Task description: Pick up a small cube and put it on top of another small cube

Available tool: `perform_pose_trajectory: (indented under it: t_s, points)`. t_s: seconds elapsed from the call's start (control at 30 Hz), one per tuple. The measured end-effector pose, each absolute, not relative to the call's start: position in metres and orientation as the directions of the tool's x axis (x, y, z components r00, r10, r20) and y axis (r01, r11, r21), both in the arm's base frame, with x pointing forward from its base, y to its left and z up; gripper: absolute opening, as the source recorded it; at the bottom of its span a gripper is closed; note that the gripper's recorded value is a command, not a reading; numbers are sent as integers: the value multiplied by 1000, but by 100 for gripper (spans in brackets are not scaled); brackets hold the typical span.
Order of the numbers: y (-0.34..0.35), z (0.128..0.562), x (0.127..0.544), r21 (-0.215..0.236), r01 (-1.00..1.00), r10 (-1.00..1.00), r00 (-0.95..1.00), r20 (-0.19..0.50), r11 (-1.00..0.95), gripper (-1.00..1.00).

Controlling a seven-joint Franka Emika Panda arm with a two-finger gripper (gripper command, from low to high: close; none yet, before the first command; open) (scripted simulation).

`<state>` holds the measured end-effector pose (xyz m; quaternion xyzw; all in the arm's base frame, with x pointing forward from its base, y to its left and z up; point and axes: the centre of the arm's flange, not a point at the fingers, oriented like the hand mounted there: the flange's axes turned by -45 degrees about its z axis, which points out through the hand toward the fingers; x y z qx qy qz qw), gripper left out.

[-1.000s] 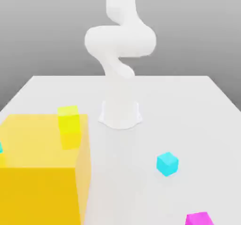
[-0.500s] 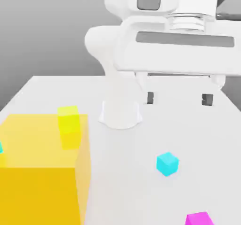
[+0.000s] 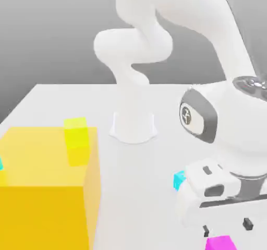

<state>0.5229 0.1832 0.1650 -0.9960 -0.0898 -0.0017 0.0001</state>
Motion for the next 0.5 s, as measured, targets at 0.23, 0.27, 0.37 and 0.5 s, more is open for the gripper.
perform_pose_trajectory:
  t_s: [0.23, 0.27, 0.37, 0.5]
  points:
    - [184, 137, 522, -1, 180, 180, 984, 1, -984, -100]
    - [184, 131, 521, -1, 180, 180, 984, 1, -984, -100]
    - [184, 158, 522, -1, 179, 179, 984, 1, -984, -100]
    - [187, 201, 504, -9, 200, 200, 980, -2, -980, -100]
